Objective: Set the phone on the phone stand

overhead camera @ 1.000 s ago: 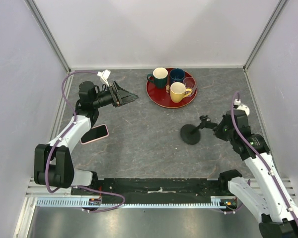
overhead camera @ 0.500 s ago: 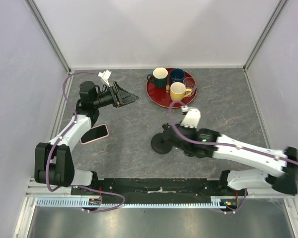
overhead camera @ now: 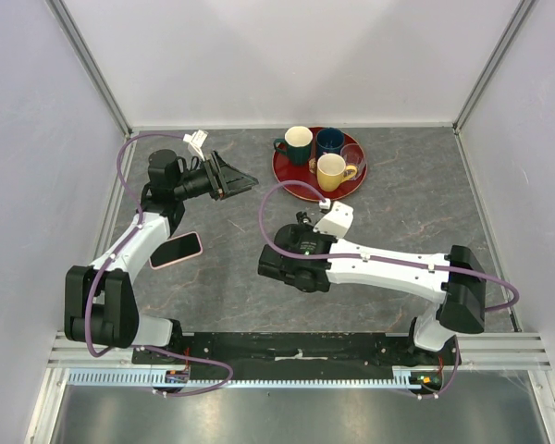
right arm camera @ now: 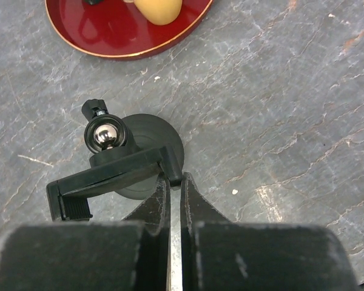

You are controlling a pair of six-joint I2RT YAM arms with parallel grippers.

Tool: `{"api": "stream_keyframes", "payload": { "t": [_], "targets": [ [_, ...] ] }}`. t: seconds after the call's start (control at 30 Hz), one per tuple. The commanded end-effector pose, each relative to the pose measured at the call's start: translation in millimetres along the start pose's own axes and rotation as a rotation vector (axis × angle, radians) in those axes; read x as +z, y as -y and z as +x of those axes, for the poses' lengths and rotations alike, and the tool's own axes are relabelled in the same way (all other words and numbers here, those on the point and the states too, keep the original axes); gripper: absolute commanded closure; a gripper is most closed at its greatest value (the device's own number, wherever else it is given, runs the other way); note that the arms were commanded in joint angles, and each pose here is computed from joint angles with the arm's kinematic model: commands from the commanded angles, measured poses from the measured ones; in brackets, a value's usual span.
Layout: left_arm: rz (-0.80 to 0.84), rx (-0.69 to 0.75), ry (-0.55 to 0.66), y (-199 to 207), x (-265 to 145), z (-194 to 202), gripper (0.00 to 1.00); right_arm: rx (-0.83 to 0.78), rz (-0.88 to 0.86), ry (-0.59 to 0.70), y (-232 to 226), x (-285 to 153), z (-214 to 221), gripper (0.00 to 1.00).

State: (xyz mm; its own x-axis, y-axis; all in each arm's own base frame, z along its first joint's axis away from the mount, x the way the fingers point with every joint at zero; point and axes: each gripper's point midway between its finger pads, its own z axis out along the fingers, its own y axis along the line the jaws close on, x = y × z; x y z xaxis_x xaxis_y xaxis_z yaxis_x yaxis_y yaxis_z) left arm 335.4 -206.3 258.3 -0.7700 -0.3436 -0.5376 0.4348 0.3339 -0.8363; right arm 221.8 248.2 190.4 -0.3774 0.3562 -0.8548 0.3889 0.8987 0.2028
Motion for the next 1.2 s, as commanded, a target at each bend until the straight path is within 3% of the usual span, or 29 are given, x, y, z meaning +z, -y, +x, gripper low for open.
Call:
{"api": "stream_keyframes", "payload": {
  "t": [0.0, 0.3, 0.57, 0.7, 0.77, 0.8, 0.93, 1.03, 1.07, 1.17],
  "targets": [
    [0.03, 0.031, 0.0, 11.4, 0.9, -9.4, 0.27, 0.024, 0.008, 0.158, 3.0, -0.3, -58.6, 1.0],
    [0.04, 0.031, -0.004, 15.6, 0.2, -8.9, 0.27, -0.137, 0.039, 0.085, -10.9, 2.9, -45.2, 1.0],
    [0.037, 0.034, 0.0, 14.2, 0.0, -9.3, 0.27, -0.134, 0.072, 0.075, -6.4, 11.9, -33.0, 0.86],
    [0.035, 0.035, -0.002, 12.7, 0.7, -8.4, 0.27, -0.164, 0.071, 0.071, -12.2, 12.1, -34.5, 0.54],
    [0.034, 0.033, -0.004, 11.7, 1.3, -8.3, 0.27, -0.197, 0.063, 0.055, -16.0, 9.2, -36.4, 0.43],
    [0.035, 0.032, -0.006, 11.2, 1.7, -8.3, 0.27, -0.203, 0.059, 0.048, -16.3, 7.3, -37.2, 0.27],
    [0.037, 0.035, -0.01, 10.9, 1.9, -7.9, 0.27, -0.271, -0.049, 0.024, -32.4, -21.9, -54.1, 0.13],
    [0.025, 0.049, -0.002, 9.2, 1.7, -9.0, 0.28, -0.391, -0.267, 0.006, -49.6, -64.7, -67.9, 0.12],
    [0.018, 0.046, -0.004, 7.8, 1.6, -8.5, 0.28, -0.478, -0.358, -0.035, -54.8, -70.5, -52.7, 0.11],
    [0.008, 0.055, -0.005, 6.5, 1.4, -8.8, 0.28, -0.475, -0.524, -0.07, -43.2, -81.4, -51.4, 0.07]
  ]
}}
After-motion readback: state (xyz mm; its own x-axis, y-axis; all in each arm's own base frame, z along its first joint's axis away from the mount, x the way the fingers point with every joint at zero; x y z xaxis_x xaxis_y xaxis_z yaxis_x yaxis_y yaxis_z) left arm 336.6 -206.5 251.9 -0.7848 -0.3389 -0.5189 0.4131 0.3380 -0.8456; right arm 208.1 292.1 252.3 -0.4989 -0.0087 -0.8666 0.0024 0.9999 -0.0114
